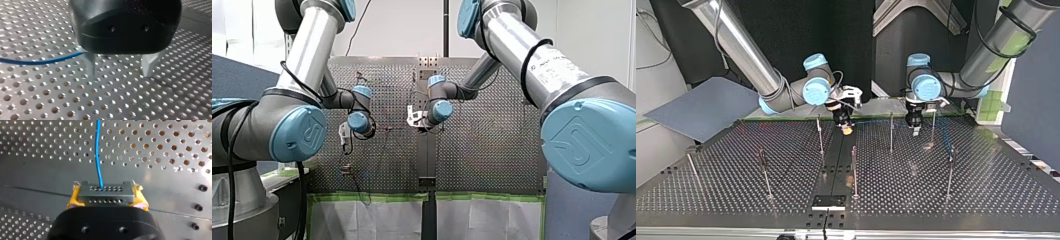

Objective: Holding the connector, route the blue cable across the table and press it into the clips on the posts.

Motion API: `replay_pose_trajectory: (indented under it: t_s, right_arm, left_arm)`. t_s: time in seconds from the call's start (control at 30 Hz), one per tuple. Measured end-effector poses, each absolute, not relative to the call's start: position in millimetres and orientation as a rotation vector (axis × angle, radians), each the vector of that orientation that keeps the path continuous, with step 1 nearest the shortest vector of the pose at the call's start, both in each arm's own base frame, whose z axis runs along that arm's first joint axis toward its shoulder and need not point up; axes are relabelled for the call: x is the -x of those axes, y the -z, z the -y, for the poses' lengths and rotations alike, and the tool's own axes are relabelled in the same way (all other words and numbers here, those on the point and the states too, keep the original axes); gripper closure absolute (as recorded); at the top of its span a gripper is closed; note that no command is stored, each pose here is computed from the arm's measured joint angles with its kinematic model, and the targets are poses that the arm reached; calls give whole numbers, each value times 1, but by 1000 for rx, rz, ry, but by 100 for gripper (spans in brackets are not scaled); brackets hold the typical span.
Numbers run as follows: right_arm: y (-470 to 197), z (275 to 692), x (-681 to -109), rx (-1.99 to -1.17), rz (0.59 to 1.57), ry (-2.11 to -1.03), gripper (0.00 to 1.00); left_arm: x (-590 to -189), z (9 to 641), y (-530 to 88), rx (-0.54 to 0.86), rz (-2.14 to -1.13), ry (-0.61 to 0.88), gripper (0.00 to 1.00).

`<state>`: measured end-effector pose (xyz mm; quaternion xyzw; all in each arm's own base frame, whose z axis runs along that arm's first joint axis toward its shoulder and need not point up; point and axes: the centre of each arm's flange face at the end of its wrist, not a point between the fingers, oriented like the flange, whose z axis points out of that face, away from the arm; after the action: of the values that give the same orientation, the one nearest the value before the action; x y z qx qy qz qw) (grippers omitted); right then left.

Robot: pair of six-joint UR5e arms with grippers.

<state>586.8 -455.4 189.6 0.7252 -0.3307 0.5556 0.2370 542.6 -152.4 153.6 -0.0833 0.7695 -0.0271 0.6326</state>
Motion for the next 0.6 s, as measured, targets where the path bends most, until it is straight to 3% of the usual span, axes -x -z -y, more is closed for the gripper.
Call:
replay_pose_trajectory:
  t_s: [0.23,0.6]
  right_arm:
    - [-189,455,-587,-1992,909,-1521,100]
    - [-189,459,-583,-1986,915,-1515,100]
  left_arm:
    - [-527,160,-157,184,-1809,15,0]
    - [-481,182,-170,147,-1890,99,0]
